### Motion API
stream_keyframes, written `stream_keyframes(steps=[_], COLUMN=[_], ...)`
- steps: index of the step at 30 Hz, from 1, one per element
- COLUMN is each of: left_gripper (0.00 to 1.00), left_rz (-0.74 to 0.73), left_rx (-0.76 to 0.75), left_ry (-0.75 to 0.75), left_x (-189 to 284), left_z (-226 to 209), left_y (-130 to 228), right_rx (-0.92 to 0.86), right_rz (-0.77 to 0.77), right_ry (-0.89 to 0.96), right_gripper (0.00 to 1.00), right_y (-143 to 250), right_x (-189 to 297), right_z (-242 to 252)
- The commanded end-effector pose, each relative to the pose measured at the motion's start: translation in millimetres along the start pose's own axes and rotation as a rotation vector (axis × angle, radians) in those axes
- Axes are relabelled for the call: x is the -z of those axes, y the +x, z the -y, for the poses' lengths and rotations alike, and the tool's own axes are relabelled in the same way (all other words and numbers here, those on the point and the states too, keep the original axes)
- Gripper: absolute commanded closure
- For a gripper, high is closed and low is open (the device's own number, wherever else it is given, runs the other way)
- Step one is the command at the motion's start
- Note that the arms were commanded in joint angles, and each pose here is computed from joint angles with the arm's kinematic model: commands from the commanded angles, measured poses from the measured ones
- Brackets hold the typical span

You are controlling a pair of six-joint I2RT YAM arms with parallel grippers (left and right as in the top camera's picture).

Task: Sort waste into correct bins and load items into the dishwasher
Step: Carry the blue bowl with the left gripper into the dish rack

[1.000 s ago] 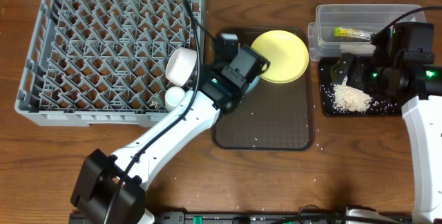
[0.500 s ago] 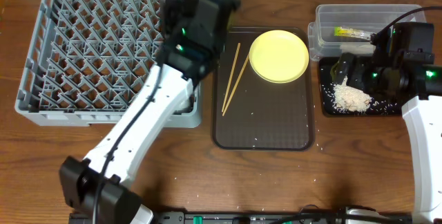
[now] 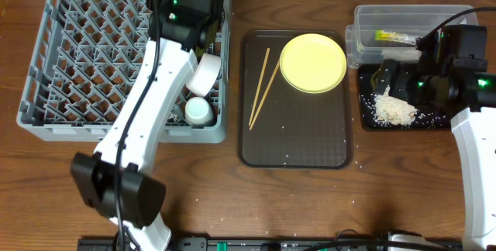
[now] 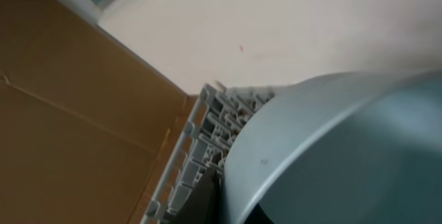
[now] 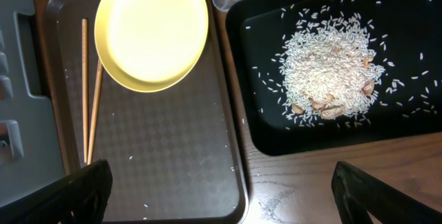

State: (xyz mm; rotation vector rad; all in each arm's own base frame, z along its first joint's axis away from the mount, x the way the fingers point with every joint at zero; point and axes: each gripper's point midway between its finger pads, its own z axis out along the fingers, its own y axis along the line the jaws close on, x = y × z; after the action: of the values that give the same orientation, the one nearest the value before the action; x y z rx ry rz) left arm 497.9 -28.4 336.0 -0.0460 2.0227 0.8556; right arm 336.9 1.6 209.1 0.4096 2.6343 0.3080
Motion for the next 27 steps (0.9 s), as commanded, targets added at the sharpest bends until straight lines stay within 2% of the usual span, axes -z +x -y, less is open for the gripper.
stream_keyframes(steps=[1, 7, 14, 22, 27], left_gripper=[0.92, 0.92, 0.93, 0.93, 0.93], left_rz=[-0.04, -0.118, -0.155, -0.147, -0.153], left_rx=[0.02, -0.122, -0.173, -0.114, -0.148], left_ry=[-0.029, -0.201, -0.365, -0.366, -0.352], left_x=[-23.8, -63.5, -83.2, -92.1, -92.4], left_z=[7.2, 32.1, 43.3, 59.5, 75.7], left_y=[10.7, 43.0, 65.7, 75.9, 85.4], right_rx=[-0.014, -0.014, -0.014, -0.014, -0.014], right_rz=[0.006, 0.007, 0.007, 0.006, 0.007], right_ry=[0.003, 0.003, 0.003, 0.003, 0.003], right_gripper=[0.01, 0.01, 0.01, 0.01, 0.01], right_y=[-3.2, -3.3, -3.3, -3.2, -3.3], right_x=[1.2, 1.2, 1.2, 1.2, 1.2], right_z=[1.5, 1.5, 1.5, 1.5, 1.5])
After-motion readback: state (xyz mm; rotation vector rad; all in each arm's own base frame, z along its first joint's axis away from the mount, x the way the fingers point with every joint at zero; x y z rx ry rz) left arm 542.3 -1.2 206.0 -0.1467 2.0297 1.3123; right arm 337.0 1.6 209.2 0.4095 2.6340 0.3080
